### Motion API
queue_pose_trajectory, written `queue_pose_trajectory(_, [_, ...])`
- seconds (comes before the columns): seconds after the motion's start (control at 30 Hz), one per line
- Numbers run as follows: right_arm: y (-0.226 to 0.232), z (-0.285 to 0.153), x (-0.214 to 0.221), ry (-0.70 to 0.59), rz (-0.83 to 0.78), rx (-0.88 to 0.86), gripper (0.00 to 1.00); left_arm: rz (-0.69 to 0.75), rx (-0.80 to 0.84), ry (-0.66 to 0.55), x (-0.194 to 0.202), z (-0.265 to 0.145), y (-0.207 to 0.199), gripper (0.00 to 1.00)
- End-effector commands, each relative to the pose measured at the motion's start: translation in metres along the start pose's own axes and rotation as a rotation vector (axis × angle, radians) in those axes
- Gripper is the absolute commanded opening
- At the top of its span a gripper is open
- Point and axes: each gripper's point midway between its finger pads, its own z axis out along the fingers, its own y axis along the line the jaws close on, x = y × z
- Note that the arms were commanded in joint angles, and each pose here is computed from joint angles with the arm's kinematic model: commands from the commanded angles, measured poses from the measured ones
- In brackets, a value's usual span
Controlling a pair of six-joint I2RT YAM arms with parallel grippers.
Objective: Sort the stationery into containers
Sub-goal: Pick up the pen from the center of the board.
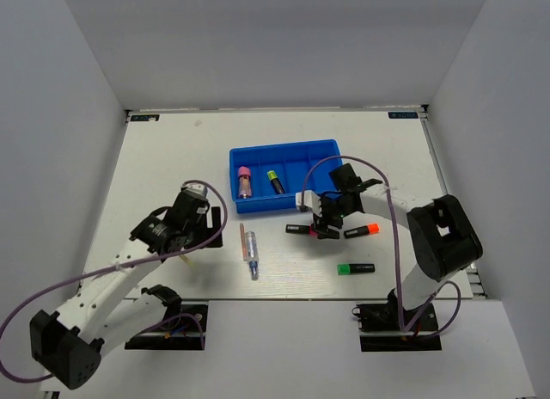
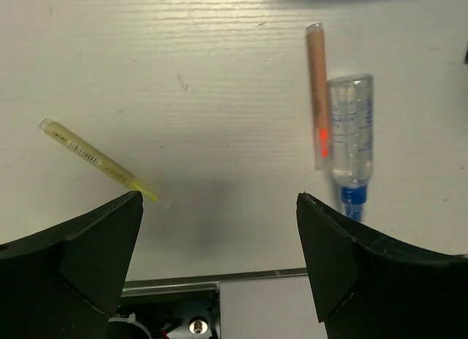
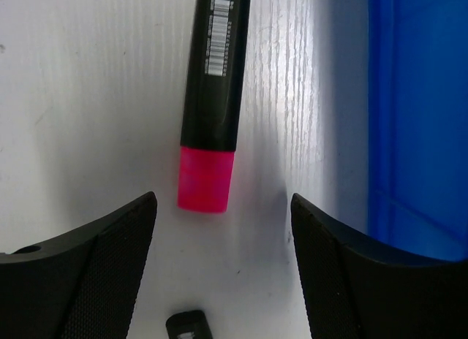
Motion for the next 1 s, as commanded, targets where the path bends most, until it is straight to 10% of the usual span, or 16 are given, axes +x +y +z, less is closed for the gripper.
queue_pose_trajectory(0.0, [-0.014,0.005,-0.015,0.002,-0.036,0.039,0.76,-0.026,-0.010,-0.065,0.001,-0.008,0.014,0.97])
queue_pose_trajectory(0.3, [0.003,0.033,-0.020,0.072,-0.045,-0.031,0.70,-0.040,-0.063,-0.097,0.018,-0.015,0.038,0.98])
queue_pose_trajectory(0.77, [0.039,0.026,0.001,0.203,-0.011,-0.136,0.08,-0.067,-0.055,-0.101,0.030,-0.016,0.042,0.99])
queue_pose_trajectory(0.97, [0.040,-0.010,-0.055,0.085,0.033,-0.107,0.00,-0.069,-0.029,-0.097,0.032,-0.017,0.038,0.99])
